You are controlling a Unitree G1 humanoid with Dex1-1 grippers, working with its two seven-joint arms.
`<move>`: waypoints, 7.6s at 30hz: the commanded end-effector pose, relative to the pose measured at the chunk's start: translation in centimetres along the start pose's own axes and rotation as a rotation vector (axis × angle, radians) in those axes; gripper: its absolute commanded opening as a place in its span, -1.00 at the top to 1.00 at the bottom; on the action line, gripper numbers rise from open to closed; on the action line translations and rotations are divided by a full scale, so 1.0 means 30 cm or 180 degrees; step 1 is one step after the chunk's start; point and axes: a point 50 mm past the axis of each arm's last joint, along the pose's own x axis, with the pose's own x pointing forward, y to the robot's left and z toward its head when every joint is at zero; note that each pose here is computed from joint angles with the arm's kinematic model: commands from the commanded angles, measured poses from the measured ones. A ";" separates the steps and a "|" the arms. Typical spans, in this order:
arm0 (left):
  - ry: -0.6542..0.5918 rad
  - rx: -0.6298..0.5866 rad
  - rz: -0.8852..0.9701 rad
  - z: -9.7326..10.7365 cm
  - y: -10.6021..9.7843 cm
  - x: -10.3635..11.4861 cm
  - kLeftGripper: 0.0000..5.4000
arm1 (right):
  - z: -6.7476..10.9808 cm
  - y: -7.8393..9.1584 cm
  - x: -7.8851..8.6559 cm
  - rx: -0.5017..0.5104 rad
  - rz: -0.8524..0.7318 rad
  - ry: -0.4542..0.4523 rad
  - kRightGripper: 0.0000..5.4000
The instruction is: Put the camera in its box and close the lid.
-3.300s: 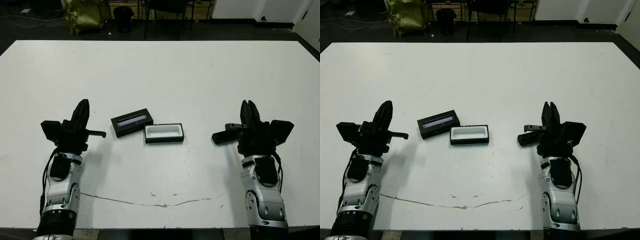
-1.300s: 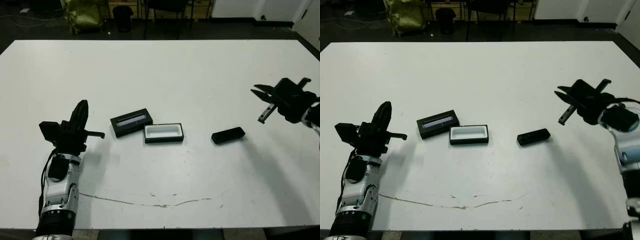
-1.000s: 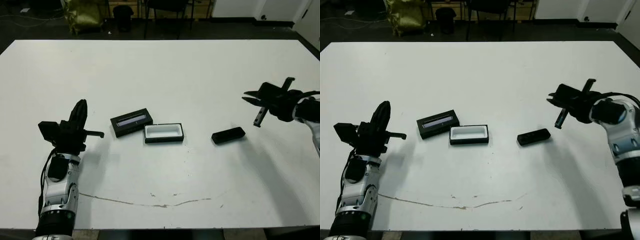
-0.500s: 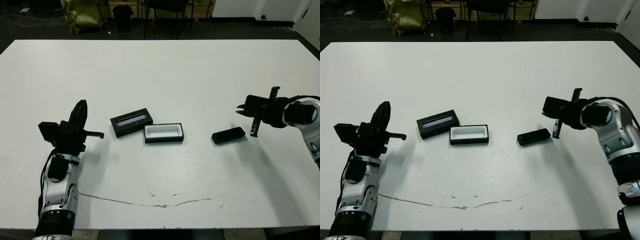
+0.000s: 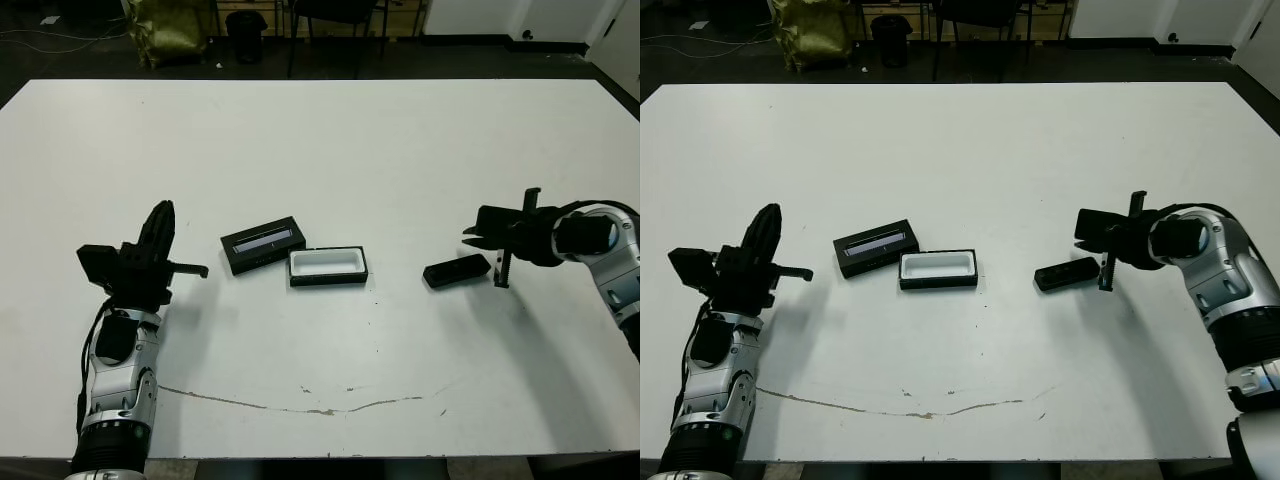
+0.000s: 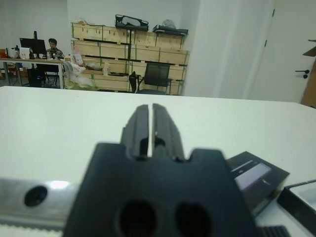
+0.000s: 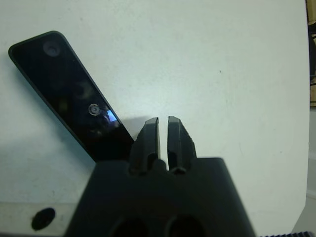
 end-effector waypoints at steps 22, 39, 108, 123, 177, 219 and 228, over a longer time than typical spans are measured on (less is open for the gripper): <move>0.0095 0.0023 0.0065 -0.023 0.017 -0.028 1.00 | -0.025 0.035 -0.014 -0.0036 0.0248 0.0182 0.99; 0.0114 0.0005 0.0098 -0.027 0.020 -0.032 1.00 | 0.020 0.044 -0.053 -0.0070 0.0414 0.0116 0.99; 0.0145 0.0012 0.0134 -0.032 0.021 -0.039 1.00 | 0.059 0.087 -0.218 0.0849 -0.1294 -0.0985 0.99; 0.0154 0.0002 0.0130 -0.030 0.019 -0.039 1.00 | -0.021 0.285 -0.293 0.2699 -0.1842 -0.2108 0.99; 0.0164 0.0022 0.0117 -0.034 0.013 -0.038 1.00 | 0.046 0.432 -0.188 0.2576 -0.1198 -0.2100 0.99; 0.0136 0.0027 0.0027 -0.046 0.007 -0.036 1.00 | 0.224 0.268 0.009 0.3409 -0.3265 -0.2141 0.99; 0.0161 0.0022 0.0046 -0.044 0.010 -0.037 1.00 | 0.164 0.285 -0.047 0.3145 -0.3312 -0.1968 0.99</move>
